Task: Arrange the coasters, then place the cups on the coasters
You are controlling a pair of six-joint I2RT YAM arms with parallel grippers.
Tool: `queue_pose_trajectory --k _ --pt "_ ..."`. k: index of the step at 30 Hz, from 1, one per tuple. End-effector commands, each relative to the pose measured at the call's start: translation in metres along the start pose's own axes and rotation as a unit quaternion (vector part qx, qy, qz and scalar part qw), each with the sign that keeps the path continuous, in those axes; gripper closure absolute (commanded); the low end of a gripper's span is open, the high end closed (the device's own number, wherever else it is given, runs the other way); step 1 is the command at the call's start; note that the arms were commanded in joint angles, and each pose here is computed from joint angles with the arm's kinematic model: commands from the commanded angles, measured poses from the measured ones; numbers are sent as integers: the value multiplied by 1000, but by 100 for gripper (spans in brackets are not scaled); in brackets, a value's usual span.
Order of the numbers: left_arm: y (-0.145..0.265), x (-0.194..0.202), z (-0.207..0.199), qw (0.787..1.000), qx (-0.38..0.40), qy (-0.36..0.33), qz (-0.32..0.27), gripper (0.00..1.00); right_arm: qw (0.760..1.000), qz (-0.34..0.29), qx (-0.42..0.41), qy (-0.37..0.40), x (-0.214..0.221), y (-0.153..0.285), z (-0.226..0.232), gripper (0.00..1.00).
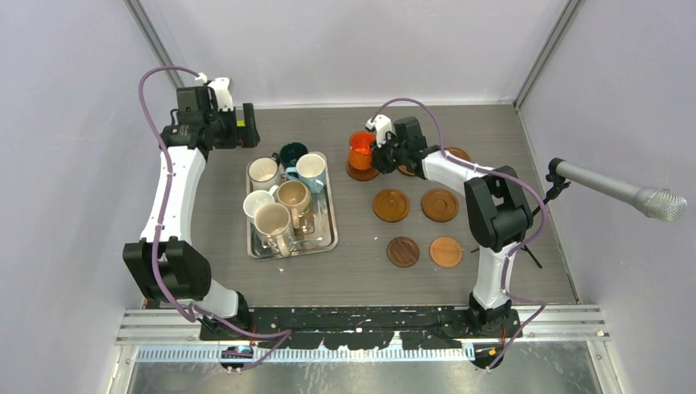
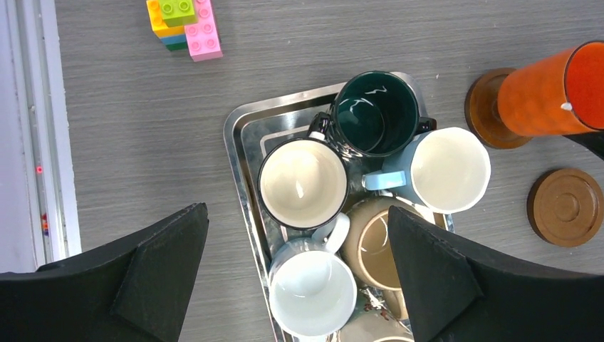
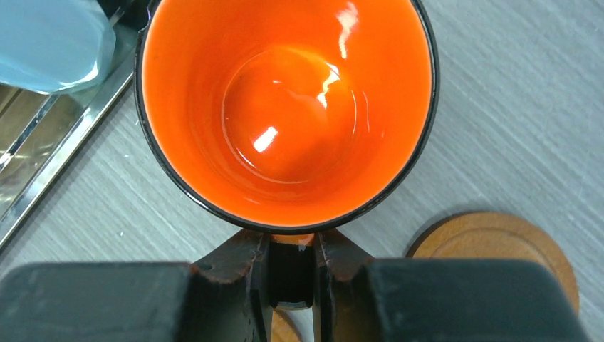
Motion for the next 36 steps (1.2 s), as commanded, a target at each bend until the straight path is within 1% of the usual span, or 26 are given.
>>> queue_pose_trajectory --k 1,7,30,36 --pt "6 -9 5 1000 -11 -10 -13 0 992 -112 -8 57 -58 1 -3 100" --pt "4 -11 7 1000 -15 -18 -15 0 993 -97 -16 66 -51 -10 -6 100" --pt "-1 -12 8 1000 -10 -16 -9 0 996 -54 -30 71 -25 -14 -8 99" --pt "-1 -12 8 1000 -9 -16 -9 0 996 -44 -28 75 -19 -15 -10 91"
Point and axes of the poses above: each gripper's point midway between its finger pads, its own y axis back along the fingers, its own z axis along the line the jaws close on, x = y × z, the point moved 10 cm from there along y, back along the fingers, and after that the axes turned 12 degrees about -y, right-handed, at the moved point
